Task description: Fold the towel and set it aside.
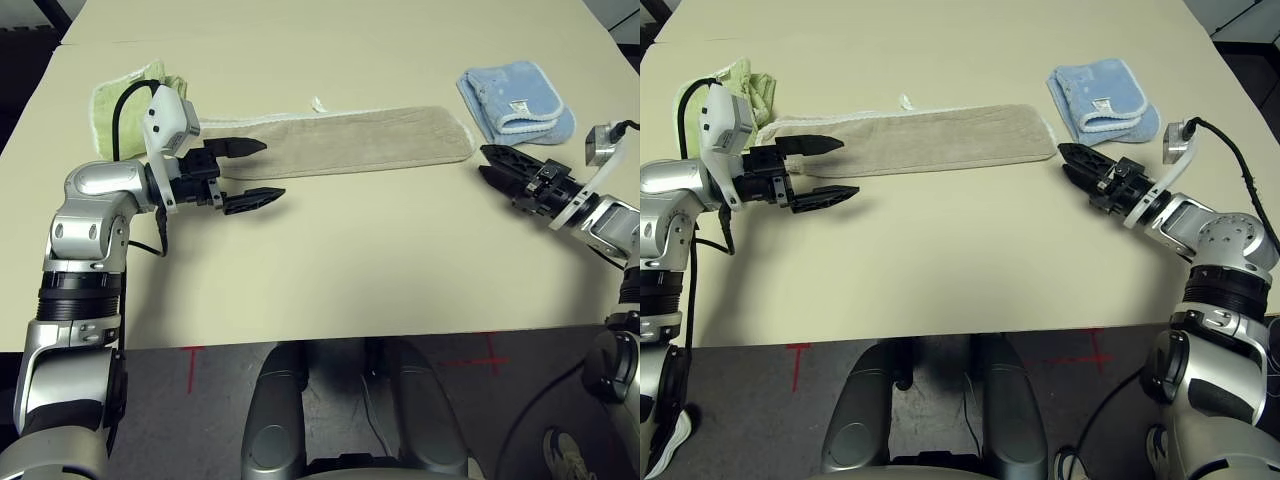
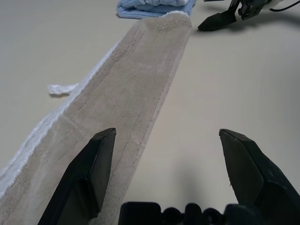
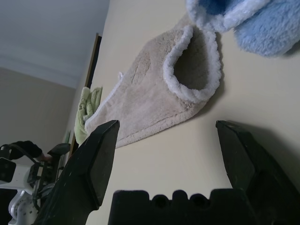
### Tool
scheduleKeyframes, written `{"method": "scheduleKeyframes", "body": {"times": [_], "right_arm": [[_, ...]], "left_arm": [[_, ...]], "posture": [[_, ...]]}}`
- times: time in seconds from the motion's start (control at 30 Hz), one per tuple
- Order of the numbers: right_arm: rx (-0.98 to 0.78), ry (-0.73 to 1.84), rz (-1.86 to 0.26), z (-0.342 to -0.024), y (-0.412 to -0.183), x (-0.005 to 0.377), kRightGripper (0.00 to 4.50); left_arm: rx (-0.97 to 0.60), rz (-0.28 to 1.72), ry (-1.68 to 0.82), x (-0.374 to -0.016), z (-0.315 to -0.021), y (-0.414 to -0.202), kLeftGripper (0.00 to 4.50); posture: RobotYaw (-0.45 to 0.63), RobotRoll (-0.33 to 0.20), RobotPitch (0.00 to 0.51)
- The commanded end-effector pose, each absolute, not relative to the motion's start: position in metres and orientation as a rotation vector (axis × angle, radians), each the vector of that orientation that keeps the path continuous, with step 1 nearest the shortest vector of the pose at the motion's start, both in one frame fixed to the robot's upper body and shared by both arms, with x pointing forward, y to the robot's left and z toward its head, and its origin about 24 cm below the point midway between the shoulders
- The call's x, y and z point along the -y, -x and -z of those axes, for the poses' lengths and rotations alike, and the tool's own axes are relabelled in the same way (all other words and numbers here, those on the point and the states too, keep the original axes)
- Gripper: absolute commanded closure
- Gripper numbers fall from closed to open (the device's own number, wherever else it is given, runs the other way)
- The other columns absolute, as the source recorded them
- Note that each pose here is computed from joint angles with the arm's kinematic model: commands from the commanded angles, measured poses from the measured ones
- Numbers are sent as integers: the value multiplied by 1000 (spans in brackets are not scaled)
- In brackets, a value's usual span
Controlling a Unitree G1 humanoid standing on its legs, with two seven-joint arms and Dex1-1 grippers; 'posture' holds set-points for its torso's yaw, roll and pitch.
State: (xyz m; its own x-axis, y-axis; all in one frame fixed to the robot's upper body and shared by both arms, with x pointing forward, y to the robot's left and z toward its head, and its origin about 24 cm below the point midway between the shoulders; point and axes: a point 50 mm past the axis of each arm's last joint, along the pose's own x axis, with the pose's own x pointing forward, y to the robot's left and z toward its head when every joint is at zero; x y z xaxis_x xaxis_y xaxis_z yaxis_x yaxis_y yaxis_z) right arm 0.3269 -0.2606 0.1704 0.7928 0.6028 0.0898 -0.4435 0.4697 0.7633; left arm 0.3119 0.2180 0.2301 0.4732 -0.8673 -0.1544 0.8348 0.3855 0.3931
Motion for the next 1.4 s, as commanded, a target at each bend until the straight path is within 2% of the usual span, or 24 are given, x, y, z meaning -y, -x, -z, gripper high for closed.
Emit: {"method": "scheduleKeyframes", "body": {"times": [0.03,0.5,0.77,0.87,1.2,1.23,1.4], "right_arm": [[-237,-886,-623,-162,-326,257,0],[-177,-877,-565,-173,-354,244,0],[-179,-873,-547,-170,-356,244,0],[-178,-878,-536,-169,-355,245,588],[-161,-907,-503,-163,-351,245,4215],[-160,-908,-501,-162,-351,244,4463],[-155,-914,-498,-161,-347,244,4463]], "left_arm": [[64,1103,-457,-217,-227,-309,25],[53,1096,-472,-220,-227,-307,25],[48,1088,-479,-222,-227,-307,25],[46,1088,-481,-222,-227,-307,0],[42,1097,-480,-220,-226,-308,0],[42,1097,-481,-221,-226,-308,0],[40,1097,-486,-221,-226,-308,0]], "posture": [[29,0,309],[46,0,310],[50,0,310],[47,0,309],[38,0,303],[38,0,303],[34,0,301]]}}
